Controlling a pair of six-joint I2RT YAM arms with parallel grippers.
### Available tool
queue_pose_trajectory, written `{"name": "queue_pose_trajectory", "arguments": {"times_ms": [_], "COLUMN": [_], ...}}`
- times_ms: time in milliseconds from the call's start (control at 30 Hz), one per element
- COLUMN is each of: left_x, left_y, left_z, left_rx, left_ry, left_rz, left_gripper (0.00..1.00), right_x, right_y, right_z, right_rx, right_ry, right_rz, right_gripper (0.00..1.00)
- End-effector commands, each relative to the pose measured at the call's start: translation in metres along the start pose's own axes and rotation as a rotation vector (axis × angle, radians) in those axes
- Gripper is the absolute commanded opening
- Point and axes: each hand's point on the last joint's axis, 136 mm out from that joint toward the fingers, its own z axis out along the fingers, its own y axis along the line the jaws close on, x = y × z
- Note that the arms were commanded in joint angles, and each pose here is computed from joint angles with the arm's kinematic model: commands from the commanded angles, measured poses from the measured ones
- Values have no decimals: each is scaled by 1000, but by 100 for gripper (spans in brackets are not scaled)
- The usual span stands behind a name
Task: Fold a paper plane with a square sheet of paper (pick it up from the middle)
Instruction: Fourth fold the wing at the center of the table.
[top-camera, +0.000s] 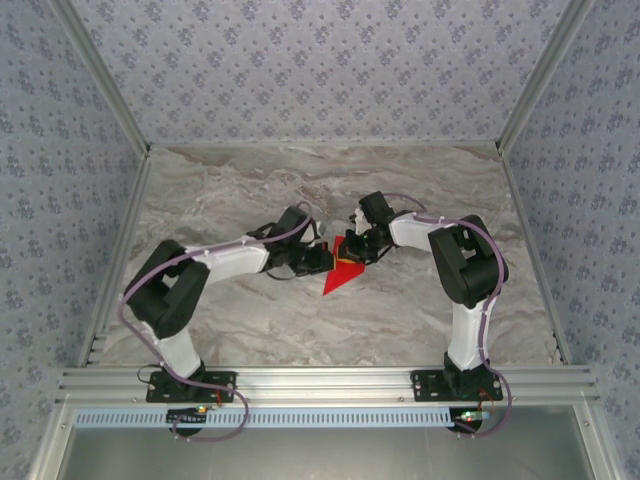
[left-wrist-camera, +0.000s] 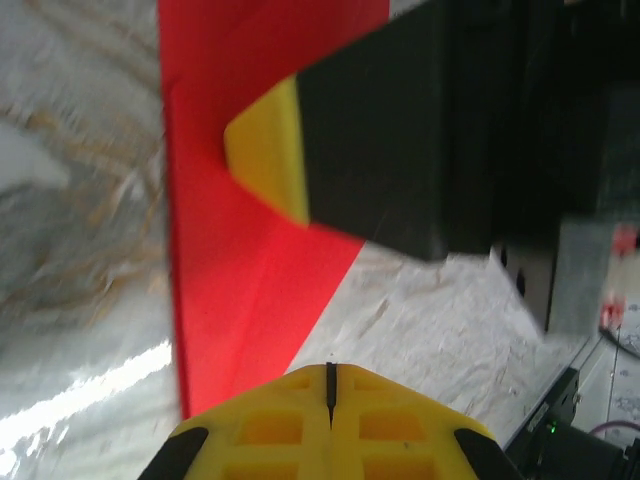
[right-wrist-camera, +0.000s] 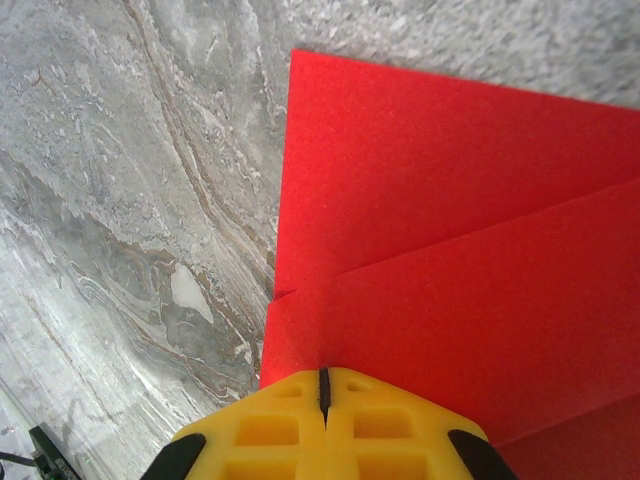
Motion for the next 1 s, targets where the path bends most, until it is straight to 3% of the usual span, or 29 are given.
{"name": "queue_pose_trajectory", "arguments": {"times_ms": [0,200,367,767,967], "left_x": [-2,10,40,109,102], "left_y": [11,24,40,62,53], "left_z": [19,34,35,11,-3], "left_rx": [-26,-45,-84,-137,-132], "left_ry": [24,77,145,271,235], "left_rz": [-24,-47,-53,-2,30], "left_gripper": [0,0,0,0,0], "right_x": [28,29,31,33,32], "right_y": [-67,-67,-73,-84,-82], "right_z": [18,18,18,20,20], "right_rx": [233,235,257,302,294], "right_ry": [78,78,83,91,90], "right_rz": [86,89,98,139,136], "right_gripper": [0,0,0,0,0]}}
